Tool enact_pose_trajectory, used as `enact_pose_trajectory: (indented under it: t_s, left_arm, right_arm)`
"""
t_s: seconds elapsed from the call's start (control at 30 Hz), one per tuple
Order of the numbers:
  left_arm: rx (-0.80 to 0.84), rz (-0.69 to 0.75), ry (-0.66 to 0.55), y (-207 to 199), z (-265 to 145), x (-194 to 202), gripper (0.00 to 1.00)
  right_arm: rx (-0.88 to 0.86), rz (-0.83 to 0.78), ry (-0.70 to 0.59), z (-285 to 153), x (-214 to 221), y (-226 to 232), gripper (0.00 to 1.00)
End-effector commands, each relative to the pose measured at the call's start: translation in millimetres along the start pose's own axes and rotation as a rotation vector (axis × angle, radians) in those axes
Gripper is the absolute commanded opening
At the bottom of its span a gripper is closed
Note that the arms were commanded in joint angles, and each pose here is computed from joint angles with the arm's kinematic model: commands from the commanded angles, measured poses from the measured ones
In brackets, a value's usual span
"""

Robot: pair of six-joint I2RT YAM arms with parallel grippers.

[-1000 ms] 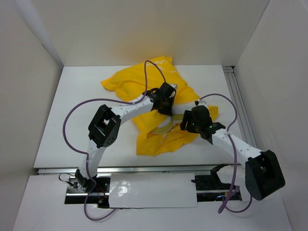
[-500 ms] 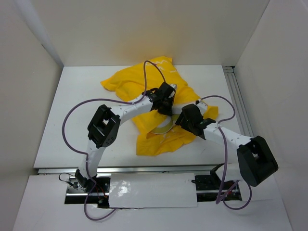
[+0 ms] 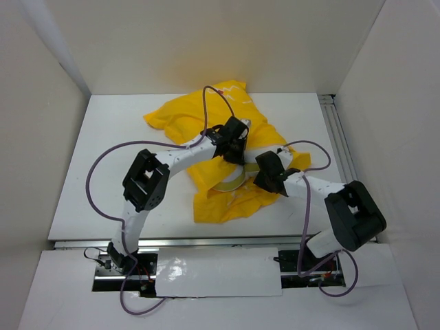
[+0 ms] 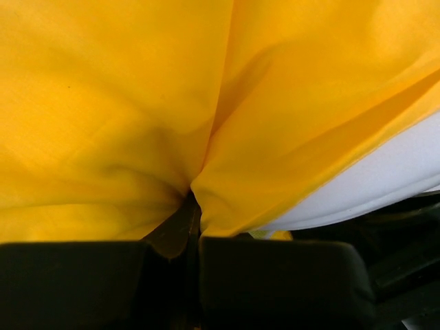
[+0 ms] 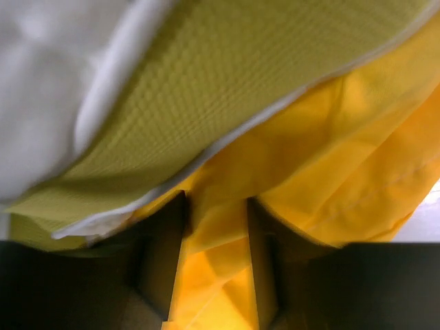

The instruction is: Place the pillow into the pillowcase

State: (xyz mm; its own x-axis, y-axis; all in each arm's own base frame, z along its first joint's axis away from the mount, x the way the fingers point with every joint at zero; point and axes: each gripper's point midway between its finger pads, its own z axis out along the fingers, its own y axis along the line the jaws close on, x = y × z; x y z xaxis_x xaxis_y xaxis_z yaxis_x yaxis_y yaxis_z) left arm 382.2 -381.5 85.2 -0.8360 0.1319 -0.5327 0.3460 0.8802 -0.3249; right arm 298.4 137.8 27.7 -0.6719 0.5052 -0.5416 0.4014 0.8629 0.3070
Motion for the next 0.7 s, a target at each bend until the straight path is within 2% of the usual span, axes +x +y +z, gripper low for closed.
enact_pose_trajectory:
  t_s: [0.0,0.1,0.13,0.17,0.3,0.43,0.53,0.57,0.67]
  left_arm:
    - [-0.17,-0.024,0.024,51,-5,9,0.0]
    - [-0.208,-0.041,0.016,63,-11,10,0.0]
    - [-0.258,-0.064,0.012,78,-14,14,0.0]
    - [-0.273,-0.064,0.014,82,-16,18,0.0]
    - [-0.342,-0.175,0.037,122,-29,34,0.0]
    - [-0.425,-0.269,0.043,158,-50,56,0.0]
    - [-0.471,-0.294,0.012,168,-73,58,0.0]
    - [-0.495,-0.304,0.006,170,-80,58,0.0]
    - [-0.525,-0.345,-0.007,172,-100,63,0.0]
  right_arm:
    - [-0.046,0.022,-0.061,2,-19,17,0.37]
    - [-0.042,-0.013,-0.102,8,-38,27,0.19]
    - [-0.036,-0.047,-0.112,10,-46,28,0.04]
    - [-0.053,-0.061,-0.136,10,-61,40,0.0]
    - [-0.102,-0.178,-0.146,20,-81,73,0.0]
    - [-0.285,-0.267,-0.14,26,-89,119,0.0]
    - [-0.375,-0.363,-0.126,33,-97,147,0.0]
    - [-0.425,-0.383,-0.156,26,-109,171,0.0]
    - [-0.445,-0.461,-0.137,39,-103,192,0.0]
